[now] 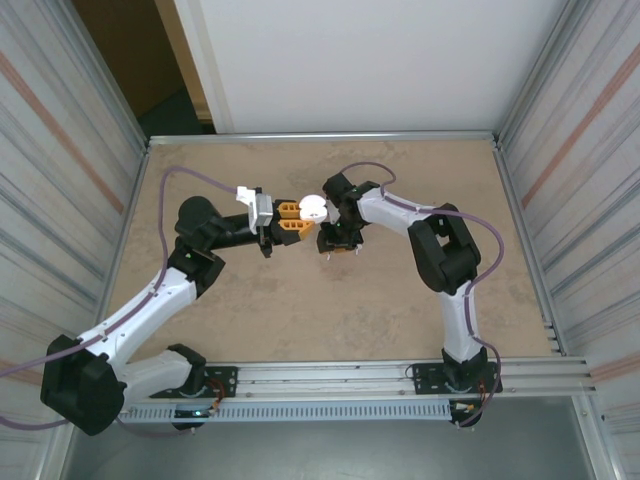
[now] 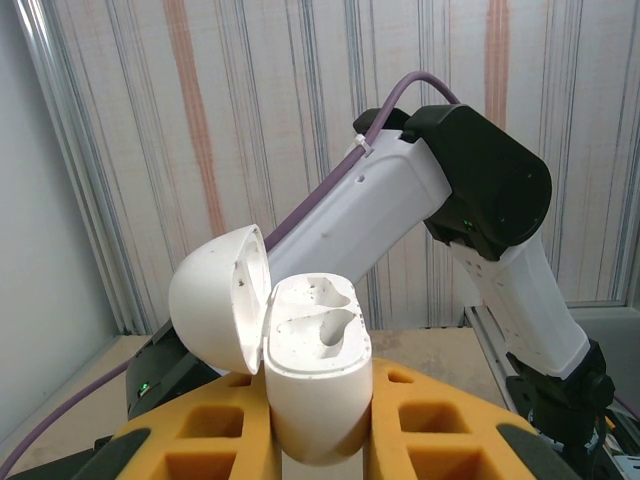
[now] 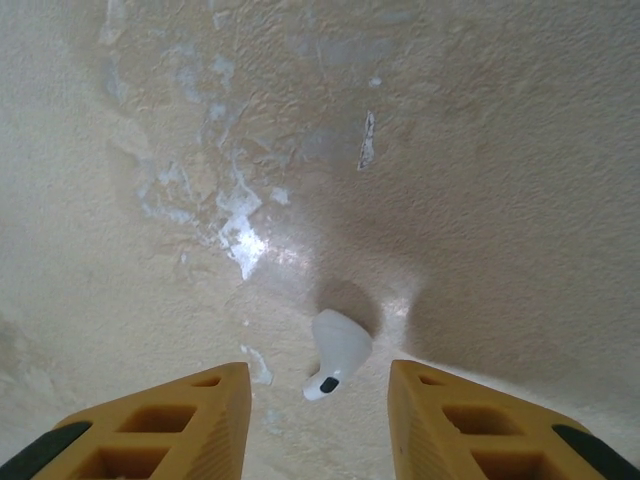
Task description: Insert wireless bluetooth earbuds into charging case
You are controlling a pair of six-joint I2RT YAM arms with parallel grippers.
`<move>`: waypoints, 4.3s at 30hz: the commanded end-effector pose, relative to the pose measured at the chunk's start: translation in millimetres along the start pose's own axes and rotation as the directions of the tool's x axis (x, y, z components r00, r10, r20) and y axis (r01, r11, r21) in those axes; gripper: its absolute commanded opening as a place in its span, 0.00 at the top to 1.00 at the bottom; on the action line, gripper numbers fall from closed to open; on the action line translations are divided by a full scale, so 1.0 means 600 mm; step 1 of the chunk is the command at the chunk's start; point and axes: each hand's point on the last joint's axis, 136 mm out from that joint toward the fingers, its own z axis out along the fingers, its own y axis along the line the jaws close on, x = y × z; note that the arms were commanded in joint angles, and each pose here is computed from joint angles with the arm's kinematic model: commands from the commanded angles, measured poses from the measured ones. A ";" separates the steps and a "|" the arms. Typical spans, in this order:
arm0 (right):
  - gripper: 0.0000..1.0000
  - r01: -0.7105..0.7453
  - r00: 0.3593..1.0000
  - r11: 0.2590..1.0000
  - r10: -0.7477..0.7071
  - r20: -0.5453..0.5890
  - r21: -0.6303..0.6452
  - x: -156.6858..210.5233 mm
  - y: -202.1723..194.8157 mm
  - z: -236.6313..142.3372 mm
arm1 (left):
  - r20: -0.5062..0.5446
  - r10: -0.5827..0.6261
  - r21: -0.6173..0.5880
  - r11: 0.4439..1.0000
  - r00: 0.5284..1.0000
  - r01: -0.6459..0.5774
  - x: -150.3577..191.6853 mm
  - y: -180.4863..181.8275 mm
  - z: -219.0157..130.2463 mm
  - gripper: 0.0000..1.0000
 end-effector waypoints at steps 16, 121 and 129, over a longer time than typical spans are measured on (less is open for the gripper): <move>0.72 -0.009 0.999 0.999 0.010 -0.033 0.048 -0.001 -0.009 0.033 | 0.023 0.029 0.007 1.000 0.999 -0.029 -0.013 0.001 0.001 1.00; 0.80 0.740 0.280 0.596 -0.695 0.663 0.312 0.081 0.236 -0.536 | -0.047 -0.088 0.072 0.993 0.995 0.091 0.068 0.045 0.049 1.00; 0.80 0.735 0.288 0.595 -0.708 0.645 0.325 0.076 0.230 -0.521 | -0.046 -0.087 0.076 0.993 0.995 0.091 0.066 0.044 0.049 1.00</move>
